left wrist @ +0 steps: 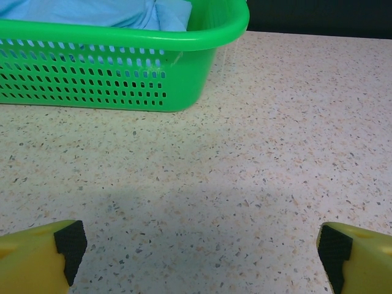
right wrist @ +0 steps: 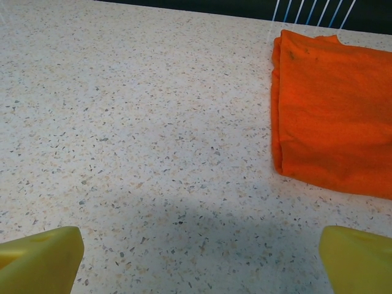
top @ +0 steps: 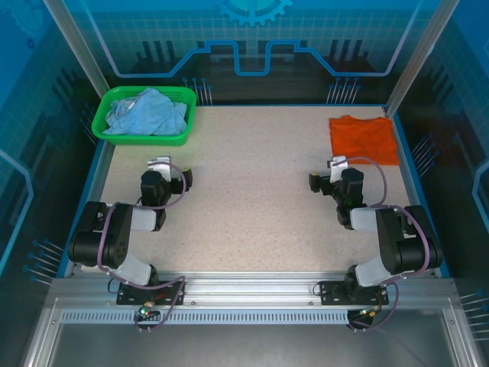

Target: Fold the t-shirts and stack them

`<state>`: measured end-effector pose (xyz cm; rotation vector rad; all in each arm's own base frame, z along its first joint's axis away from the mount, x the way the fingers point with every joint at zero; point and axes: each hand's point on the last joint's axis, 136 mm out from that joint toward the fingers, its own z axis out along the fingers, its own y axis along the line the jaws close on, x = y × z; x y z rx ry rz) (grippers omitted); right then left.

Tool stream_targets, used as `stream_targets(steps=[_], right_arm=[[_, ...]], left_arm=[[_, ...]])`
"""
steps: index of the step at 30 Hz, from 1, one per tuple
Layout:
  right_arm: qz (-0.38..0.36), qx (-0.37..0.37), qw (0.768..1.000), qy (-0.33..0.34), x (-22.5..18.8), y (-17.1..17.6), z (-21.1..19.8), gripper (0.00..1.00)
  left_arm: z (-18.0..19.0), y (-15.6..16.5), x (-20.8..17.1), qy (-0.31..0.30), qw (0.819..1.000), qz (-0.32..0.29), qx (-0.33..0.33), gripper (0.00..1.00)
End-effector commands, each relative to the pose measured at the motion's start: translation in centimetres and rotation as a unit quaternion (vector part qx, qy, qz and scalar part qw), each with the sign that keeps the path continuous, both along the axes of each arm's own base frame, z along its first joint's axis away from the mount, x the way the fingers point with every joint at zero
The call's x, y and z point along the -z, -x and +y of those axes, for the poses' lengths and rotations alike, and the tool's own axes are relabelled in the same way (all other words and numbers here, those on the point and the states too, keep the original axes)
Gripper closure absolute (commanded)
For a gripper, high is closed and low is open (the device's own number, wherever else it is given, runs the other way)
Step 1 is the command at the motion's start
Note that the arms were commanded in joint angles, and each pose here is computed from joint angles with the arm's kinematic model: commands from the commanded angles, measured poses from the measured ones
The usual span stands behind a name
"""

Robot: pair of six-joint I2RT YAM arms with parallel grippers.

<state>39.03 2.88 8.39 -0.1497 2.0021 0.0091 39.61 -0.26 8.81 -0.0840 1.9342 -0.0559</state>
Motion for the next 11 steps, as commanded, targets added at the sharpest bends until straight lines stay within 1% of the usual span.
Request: stream_targets(steps=[1,11], right_arm=[[-0.018,-0.004,1.0,-0.003,-1.04,-0.68,0.1,0.0],[-0.016,-0.01,1.0,-0.011,-0.99,-0.67,0.03,0.0]], left_arm=[[-0.26,-0.21,-0.45,0.003,1.0,-0.006,0.01,0.01],[-0.28,-0.22,-0.51,0.003,1.0,-0.007,0.011,0.01]])
